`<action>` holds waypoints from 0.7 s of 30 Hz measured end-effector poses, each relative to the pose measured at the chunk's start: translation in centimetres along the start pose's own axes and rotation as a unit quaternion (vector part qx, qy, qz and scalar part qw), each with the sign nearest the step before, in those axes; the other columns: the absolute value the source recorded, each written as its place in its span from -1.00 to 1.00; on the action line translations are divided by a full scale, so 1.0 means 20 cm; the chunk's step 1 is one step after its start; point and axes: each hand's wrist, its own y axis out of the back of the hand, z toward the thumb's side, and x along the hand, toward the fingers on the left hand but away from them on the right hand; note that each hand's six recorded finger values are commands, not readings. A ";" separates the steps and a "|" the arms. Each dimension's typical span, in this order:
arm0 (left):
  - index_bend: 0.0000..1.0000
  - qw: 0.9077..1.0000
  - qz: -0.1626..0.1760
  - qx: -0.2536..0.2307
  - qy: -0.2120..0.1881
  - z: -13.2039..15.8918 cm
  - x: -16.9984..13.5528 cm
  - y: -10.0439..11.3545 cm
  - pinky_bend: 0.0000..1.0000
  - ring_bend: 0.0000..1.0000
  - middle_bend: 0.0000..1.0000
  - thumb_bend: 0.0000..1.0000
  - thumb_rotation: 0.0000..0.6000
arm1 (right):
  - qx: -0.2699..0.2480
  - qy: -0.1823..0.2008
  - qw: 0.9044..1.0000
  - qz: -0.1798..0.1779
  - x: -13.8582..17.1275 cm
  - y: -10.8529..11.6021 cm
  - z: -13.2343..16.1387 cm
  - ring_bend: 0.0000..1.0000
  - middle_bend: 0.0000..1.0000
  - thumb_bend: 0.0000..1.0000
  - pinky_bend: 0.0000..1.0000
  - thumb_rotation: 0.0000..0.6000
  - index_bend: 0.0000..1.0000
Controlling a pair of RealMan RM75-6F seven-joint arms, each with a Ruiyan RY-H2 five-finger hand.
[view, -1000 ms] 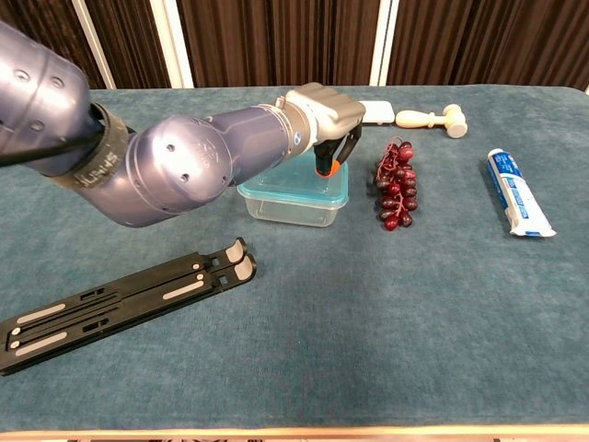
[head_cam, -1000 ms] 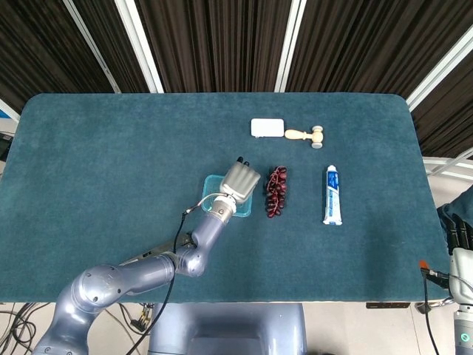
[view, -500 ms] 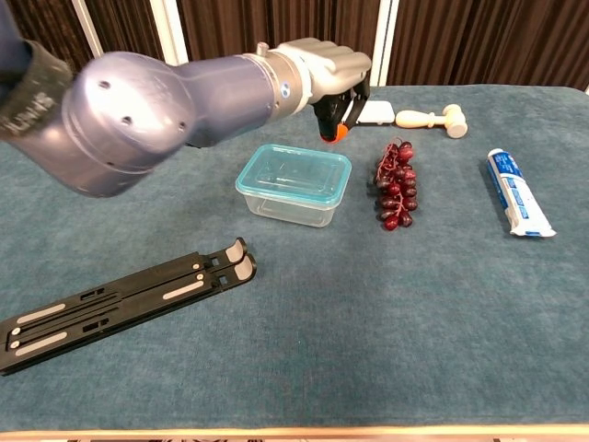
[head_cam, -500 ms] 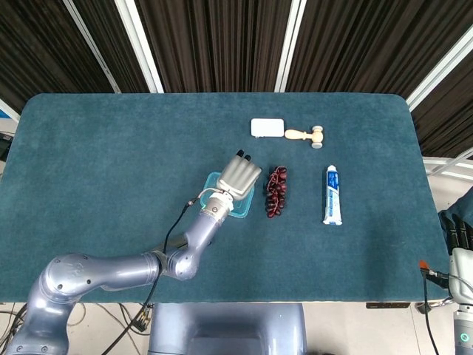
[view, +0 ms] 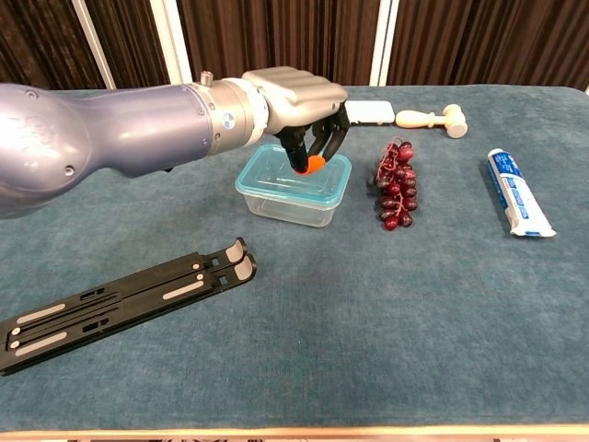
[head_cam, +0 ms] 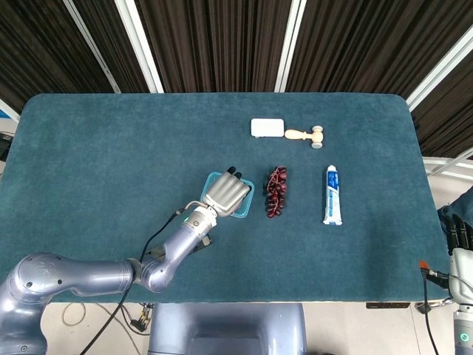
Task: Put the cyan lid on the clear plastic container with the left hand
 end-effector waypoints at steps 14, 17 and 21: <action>0.33 1.000 -0.019 0.006 -0.004 0.01 -0.01 -0.08 -0.57 -0.40 0.12 0.06 1.00 | 0.000 0.000 1.000 0.003 0.00 0.00 0.00 -0.94 -0.92 -0.42 -1.00 1.00 -0.88; 0.33 1.000 -0.017 0.002 -0.008 0.02 -0.01 -0.08 -0.57 -0.40 0.12 0.06 1.00 | 0.000 0.000 1.000 0.003 0.00 0.00 0.00 -0.94 -0.92 -0.42 -1.00 1.00 -0.88; 0.33 1.000 -0.021 0.002 -0.012 0.04 -0.01 -0.09 -0.57 -0.40 0.12 0.06 1.00 | 0.000 -0.001 1.000 0.002 0.00 0.00 0.00 -0.94 -0.92 -0.42 -1.00 1.00 -0.88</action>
